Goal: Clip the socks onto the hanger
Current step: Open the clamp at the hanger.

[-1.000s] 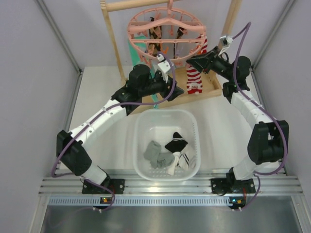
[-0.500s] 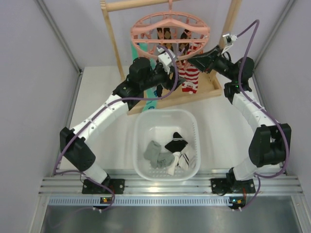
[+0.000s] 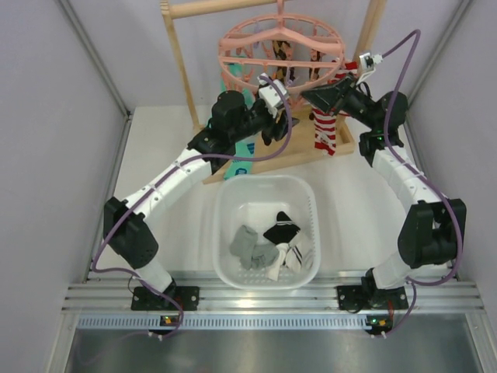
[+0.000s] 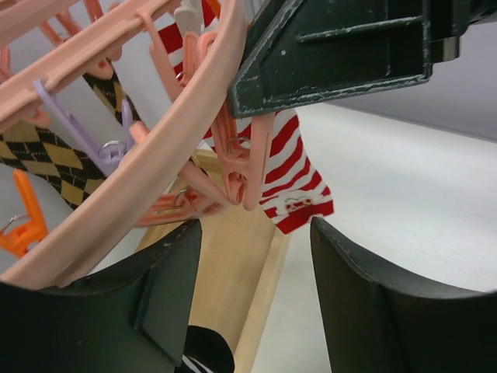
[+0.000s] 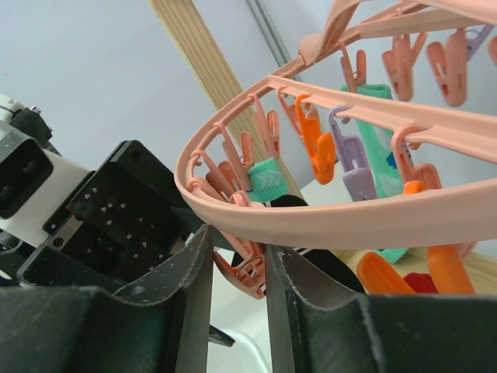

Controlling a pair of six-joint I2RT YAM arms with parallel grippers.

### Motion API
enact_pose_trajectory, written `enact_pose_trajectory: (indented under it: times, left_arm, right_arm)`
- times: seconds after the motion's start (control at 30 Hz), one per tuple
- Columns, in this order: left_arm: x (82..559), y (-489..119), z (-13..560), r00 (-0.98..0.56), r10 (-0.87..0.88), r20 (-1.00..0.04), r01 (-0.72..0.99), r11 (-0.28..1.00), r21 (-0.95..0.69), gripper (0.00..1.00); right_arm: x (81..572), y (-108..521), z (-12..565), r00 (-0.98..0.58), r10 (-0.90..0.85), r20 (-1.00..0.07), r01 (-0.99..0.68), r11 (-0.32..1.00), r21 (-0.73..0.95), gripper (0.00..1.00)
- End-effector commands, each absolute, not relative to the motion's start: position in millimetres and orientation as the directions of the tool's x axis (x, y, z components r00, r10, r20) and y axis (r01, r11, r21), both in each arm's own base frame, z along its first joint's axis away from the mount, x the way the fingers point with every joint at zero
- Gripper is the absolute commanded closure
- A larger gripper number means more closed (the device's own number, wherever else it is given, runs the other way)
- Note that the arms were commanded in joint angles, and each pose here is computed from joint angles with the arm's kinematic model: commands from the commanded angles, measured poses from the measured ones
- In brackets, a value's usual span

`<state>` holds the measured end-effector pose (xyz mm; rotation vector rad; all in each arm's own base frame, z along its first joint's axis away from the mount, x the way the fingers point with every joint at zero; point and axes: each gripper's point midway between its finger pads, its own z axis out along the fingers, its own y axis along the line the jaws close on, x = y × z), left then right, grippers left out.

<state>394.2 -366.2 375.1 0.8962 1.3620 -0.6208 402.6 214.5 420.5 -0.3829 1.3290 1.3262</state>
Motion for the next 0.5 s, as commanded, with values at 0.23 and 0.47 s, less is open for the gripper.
enact_pose_trajectory:
  times: [0.23, 0.47]
  left_arm:
    - [355, -350, 416, 0.254, 0.036, -0.966, 0.836, 0.494, 0.239, 0.36]
    - [351, -347, 419, 0.293, 0.013, -0.956, 0.826, 0.501, 0.260, 0.36]
  right_arm:
    - [382, 210, 445, -0.221, 0.451, -0.865, -0.858, 0.333, 0.392, 1.00]
    - [380, 210, 442, -0.241, 0.446, -0.862, -0.849, 0.334, 0.410, 1.00]
